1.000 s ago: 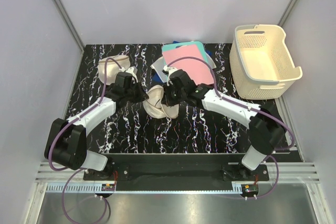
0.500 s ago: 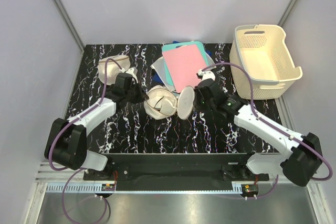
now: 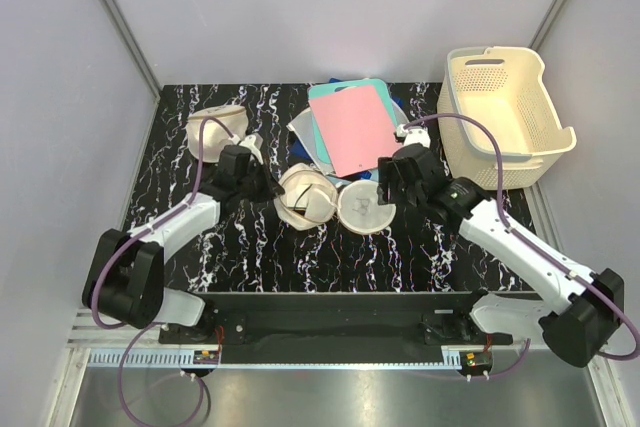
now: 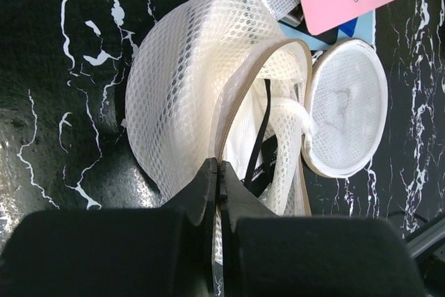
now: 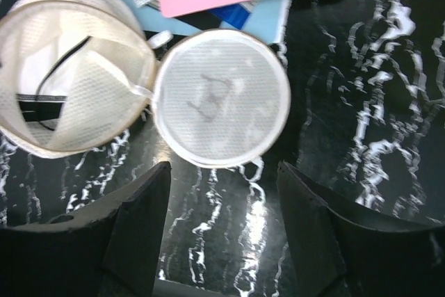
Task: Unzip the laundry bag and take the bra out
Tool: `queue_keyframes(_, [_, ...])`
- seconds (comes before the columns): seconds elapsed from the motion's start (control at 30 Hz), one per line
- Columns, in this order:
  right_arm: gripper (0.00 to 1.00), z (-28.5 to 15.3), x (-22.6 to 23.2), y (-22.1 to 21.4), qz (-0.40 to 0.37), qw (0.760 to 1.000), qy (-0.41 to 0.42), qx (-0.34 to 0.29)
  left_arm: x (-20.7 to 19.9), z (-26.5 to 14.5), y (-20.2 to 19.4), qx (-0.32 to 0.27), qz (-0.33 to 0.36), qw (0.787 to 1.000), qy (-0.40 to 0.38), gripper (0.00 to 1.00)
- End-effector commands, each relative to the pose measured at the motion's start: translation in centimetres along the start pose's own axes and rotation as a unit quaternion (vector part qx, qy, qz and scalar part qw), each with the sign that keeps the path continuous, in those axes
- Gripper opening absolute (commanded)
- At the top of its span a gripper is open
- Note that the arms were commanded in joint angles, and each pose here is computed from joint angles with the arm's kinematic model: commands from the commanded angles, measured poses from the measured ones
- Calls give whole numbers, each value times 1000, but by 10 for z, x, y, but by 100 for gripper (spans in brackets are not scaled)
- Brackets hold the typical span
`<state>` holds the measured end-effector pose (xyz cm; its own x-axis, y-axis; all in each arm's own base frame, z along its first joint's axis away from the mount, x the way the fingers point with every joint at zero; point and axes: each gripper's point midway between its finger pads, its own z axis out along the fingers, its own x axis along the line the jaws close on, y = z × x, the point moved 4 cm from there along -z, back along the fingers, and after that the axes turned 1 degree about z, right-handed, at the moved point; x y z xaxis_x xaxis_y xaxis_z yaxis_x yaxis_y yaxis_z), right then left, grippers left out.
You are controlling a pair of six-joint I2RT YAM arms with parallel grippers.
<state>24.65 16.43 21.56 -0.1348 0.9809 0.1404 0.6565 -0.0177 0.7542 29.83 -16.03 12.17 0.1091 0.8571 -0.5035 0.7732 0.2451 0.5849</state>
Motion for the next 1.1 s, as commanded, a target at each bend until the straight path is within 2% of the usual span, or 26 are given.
queue_keyframes(0.0, [71, 12, 41, 25, 5, 994, 106, -21, -14, -10, 13, -40, 30, 998, -39, 0])
queue_keyframes(0.07, [72, 23, 61, 22, 6, 988, 156, -2, -14, -13, 12, -44, 33, 998, -42, 0])
queue_keyframes(0.2, [71, 40, 112, 30, 24, 960, 279, 21, -14, -17, 11, -50, 36, 997, -44, 0])
queue_keyframes(0.27, [72, 44, 128, 39, 30, 948, 317, 20, -13, -18, 9, -52, 37, 997, -42, 0])
queue_keyframes(0.3, [71, 54, 137, 31, 28, 940, 338, 43, -13, -19, 10, -53, 37, 997, -41, 0])
queue_keyframes(0.5, [71, 87, 169, 21, 28, 908, 408, 85, -13, -23, 9, -58, 39, 997, -41, 0])
queue_keyframes(0.87, [70, 128, 194, -12, 5, 898, 419, 136, -13, -24, 12, -62, 43, 996, -40, 0])
queue_keyframes(1.07, [70, 149, 188, -33, -1, 915, 371, 158, -13, -24, 12, -60, 43, 996, -40, 0])
